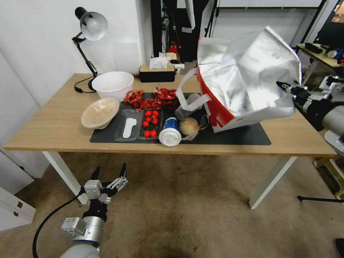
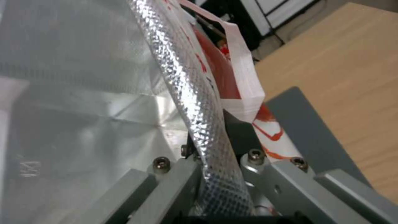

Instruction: Pick up the food delivery bag from the floor and place it on the table.

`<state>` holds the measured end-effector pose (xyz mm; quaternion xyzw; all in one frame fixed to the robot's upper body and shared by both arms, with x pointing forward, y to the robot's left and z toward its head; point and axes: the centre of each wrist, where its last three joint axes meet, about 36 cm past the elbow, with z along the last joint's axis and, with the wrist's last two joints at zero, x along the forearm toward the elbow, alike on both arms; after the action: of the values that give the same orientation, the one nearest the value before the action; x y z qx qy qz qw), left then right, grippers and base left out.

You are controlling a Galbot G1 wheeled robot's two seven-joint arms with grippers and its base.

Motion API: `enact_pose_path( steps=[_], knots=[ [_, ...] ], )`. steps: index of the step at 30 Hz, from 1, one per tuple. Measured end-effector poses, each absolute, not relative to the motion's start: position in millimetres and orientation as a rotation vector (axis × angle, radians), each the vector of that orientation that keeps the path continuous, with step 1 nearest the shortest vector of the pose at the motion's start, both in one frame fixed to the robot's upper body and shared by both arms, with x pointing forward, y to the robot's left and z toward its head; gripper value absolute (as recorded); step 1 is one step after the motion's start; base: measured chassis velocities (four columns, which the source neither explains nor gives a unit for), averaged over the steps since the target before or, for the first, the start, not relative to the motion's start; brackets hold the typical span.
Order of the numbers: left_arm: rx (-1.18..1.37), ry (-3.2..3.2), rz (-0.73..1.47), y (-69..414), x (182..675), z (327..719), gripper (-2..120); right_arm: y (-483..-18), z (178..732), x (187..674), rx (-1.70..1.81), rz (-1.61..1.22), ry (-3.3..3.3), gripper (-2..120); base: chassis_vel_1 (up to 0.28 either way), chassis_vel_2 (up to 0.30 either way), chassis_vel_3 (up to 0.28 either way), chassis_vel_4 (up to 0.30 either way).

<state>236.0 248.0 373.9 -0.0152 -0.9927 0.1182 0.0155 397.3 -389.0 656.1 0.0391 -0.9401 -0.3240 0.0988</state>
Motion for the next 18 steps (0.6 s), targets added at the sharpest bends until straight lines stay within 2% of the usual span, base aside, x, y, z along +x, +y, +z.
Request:
enact_pose_path(
  steps=[18],
  knots=[
    [-0.054,-3.092,0.354,246,236,374,100,-391,683,403,-0.155,-0.848,-2.678,0,0.0,0.0,0.0,0.0]
  ],
)
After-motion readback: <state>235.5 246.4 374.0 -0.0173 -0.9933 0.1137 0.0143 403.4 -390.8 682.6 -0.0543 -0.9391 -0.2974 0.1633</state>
